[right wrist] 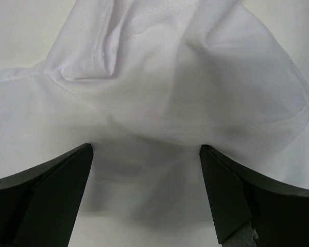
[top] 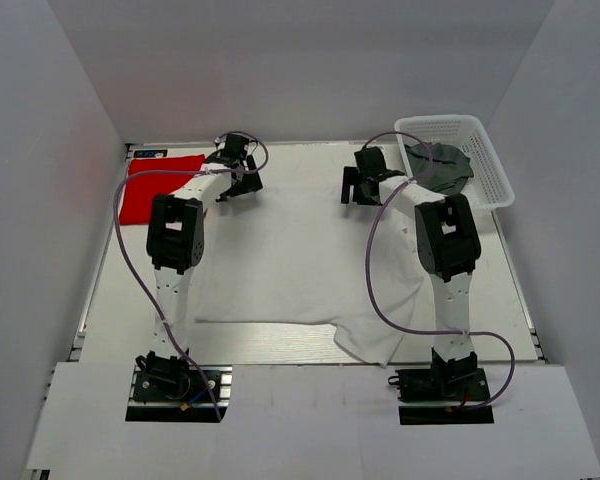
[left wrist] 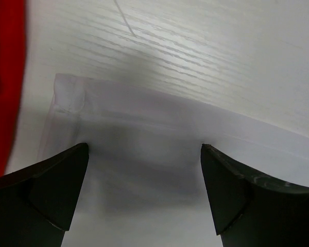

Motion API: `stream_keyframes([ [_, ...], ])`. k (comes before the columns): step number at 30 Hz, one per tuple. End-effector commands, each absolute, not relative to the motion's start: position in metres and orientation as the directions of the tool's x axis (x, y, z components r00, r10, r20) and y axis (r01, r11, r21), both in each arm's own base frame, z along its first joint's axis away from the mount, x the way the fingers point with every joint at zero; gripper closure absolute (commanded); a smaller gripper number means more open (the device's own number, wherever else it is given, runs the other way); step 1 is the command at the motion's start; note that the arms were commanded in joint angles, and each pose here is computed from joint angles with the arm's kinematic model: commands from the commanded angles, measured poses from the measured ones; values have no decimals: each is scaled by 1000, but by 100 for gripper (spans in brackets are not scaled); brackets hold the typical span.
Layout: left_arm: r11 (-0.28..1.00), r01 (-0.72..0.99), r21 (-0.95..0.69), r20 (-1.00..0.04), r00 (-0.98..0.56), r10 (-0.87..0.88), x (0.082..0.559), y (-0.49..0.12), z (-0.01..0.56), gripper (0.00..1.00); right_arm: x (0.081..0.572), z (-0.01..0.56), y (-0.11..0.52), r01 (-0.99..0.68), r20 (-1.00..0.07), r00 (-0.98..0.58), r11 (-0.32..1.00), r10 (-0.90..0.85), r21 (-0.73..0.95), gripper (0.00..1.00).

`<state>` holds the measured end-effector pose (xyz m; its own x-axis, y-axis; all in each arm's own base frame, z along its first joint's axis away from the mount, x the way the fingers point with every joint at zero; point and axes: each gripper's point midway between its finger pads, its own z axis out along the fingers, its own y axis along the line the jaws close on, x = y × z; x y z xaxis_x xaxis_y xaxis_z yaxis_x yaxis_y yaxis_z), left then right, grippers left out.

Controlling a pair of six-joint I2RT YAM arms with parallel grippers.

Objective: Fold and stack the t-shirts
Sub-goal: Flatten out the tshirt

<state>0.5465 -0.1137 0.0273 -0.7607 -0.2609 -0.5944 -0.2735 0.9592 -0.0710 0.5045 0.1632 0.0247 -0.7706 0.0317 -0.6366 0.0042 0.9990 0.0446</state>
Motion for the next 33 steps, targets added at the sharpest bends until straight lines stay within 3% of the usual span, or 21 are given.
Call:
stream_keyframes([
  [1,944,-325,-65,-562,-769,-304,546,-94,28,0,527,22,172,-53,-643,-765,997,-8,52,10],
  [8,964,-242,-113,-640,-724,-257,574,-99,78,0,566,81,186,-140,-752,-656,989,-61,42,10],
  [13,968,-185,-167,-704,-665,-249,562,-106,140,0,544,127,197,-208,-793,-607,973,-46,103,10],
  [15,969,-187,-161,-684,-687,-246,536,-106,136,0,526,159,196,-216,-825,-566,966,-3,144,10],
  [16,964,-188,-188,-724,-637,-265,526,-103,169,0,503,124,186,-171,-775,-632,972,17,161,10],
  [18,958,-211,-194,-676,-679,-287,487,-98,147,0,489,156,176,-134,-807,-585,973,75,188,10],
  [19,944,-230,-239,-672,-662,-331,478,-100,149,0,468,126,167,-86,-762,-641,977,96,196,10],
  [26,868,-386,-313,-553,-669,-497,339,-77,105,0,410,103,125,81,-716,-680,987,159,141,10],
  [29,830,-453,-324,-542,-630,-556,302,-65,96,0,405,97,114,106,-745,-642,984,180,146,10],
  [33,806,-425,-411,-569,-572,-591,295,-67,91,0,426,98,115,96,-771,-618,988,153,119,10],
])
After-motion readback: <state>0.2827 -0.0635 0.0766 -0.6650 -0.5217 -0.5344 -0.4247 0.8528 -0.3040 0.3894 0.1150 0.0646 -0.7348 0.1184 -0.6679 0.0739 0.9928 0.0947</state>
